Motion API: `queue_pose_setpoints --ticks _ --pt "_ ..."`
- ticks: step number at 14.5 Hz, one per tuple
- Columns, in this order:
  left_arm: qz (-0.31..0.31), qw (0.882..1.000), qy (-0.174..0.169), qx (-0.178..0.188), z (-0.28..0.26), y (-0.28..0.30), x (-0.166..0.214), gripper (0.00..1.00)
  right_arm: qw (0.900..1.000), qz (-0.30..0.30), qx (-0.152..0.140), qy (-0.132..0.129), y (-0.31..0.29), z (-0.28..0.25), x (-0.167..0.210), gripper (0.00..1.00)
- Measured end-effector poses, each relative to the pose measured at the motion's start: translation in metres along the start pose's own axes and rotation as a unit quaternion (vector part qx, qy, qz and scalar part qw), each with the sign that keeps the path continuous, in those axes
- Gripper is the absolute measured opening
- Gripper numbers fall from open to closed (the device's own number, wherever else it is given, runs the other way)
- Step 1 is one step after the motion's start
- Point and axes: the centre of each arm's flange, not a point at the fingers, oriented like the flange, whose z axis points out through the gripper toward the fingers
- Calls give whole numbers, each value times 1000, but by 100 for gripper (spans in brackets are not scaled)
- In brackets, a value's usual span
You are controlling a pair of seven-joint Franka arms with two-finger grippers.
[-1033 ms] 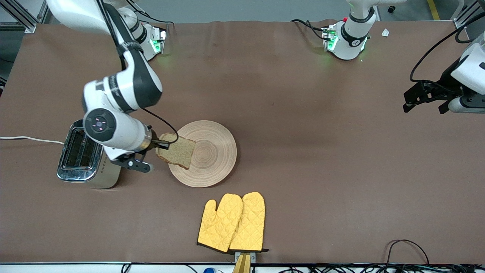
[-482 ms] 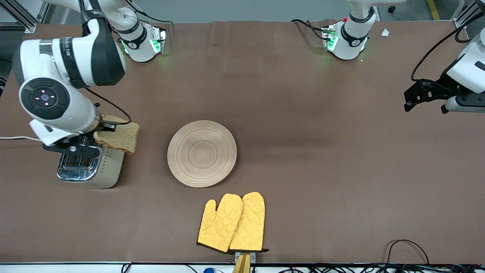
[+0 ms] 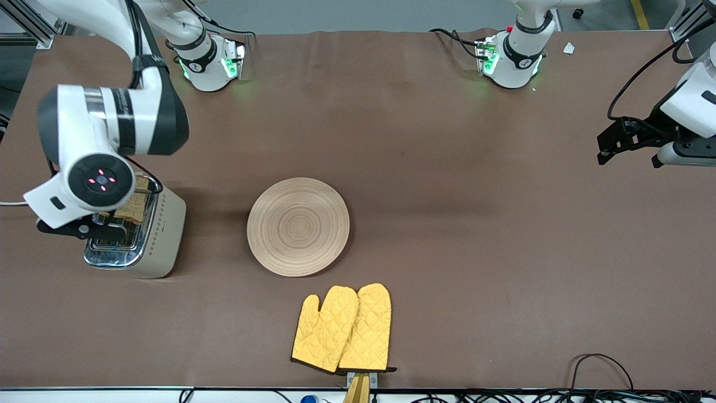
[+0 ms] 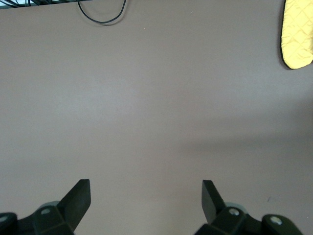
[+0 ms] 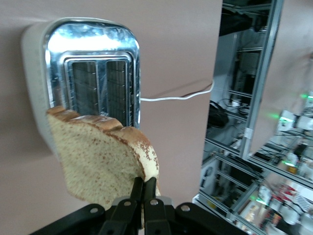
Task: Move plate and put bread in toaster
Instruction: 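Lower the bread slice into the toaster slot with the right gripper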
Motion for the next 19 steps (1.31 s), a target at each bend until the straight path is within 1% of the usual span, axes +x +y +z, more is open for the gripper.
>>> queue_pose_setpoints --ticks 1,3,5,7,11,15,19 --pt "0 1000 0 0 0 0 0 100 1000 8 -13 -6 -4 10 7 4" --pt "0 1000 0 0 0 0 0 100 999 27 -25 -20 -4 31 20 4" --pt "0 1000 0 0 0 0 0 100 998 42 -23 -30 6 48 30 4" --pt "0 1000 0 0 0 0 0 100 998 47 -22 -31 10 54 34 4" --pt "0 1000 0 0 0 0 0 100 997 60 -30 -27 -8 51 34 4" --pt "0 1000 0 0 0 0 0 100 997 51 -57 -9 -29 39 31 4" --pt "0 1000 0 0 0 0 0 100 997 42 -63 0 -43 30 27 4"
